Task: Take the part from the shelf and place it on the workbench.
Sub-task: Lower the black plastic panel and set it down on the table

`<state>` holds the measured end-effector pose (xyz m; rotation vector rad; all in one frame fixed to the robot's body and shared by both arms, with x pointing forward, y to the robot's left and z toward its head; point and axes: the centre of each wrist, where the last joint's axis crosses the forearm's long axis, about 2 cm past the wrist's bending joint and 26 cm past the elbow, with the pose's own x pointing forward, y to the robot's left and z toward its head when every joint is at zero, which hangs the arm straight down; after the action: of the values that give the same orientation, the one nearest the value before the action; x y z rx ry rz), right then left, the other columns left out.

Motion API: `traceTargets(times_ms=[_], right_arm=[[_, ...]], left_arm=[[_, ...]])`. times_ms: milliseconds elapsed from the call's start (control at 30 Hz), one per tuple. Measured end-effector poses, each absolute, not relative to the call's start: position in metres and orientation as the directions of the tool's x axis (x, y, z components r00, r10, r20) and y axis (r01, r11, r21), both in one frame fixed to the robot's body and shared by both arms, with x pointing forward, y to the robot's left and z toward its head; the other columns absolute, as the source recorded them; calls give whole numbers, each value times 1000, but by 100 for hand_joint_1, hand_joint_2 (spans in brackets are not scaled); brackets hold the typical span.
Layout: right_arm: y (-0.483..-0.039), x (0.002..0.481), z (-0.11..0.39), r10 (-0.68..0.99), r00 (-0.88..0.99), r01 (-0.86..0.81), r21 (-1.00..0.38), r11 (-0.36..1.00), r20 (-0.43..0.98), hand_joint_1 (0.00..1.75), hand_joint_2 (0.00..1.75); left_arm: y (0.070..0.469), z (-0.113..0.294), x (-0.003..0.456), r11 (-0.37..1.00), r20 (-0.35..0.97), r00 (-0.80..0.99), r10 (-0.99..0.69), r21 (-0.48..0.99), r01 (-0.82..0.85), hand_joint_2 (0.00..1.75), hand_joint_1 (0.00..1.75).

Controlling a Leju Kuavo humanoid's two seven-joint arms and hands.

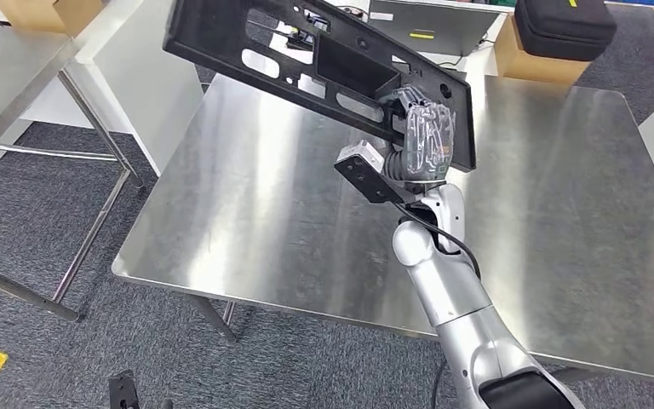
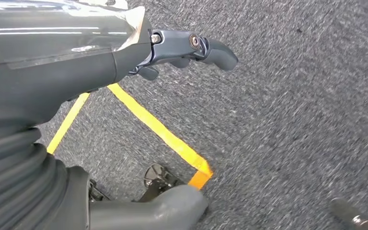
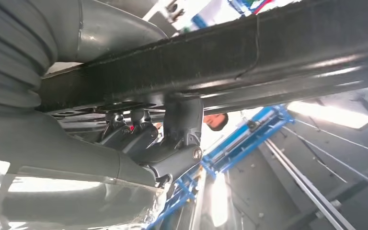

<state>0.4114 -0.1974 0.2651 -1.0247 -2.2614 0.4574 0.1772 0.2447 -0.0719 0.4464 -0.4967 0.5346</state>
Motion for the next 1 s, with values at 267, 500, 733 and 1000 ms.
traceTargets(times_ms=[267, 500, 733, 1000], right_arm=[[-241, 427, 246, 841, -380, 638, -549, 540, 385, 173, 175], [-256, 430, 237, 848, -323, 649, -554, 521, 419, 173, 175], [-266, 433, 229, 862, -242, 645, -590, 486, 445, 173, 175], [-290, 443, 196, 895, 36, 535, -765, 358, 444, 173, 175]], left_arm=[[241, -72, 177, 773, 573, 744, 343, 278, -571, 175, 0], [243, -71, 178, 771, 588, 738, 331, 282, -571, 175, 0], [242, -69, 182, 765, 612, 725, 317, 287, -577, 175, 0], [241, -68, 184, 777, 624, 724, 294, 285, -561, 175, 0]])
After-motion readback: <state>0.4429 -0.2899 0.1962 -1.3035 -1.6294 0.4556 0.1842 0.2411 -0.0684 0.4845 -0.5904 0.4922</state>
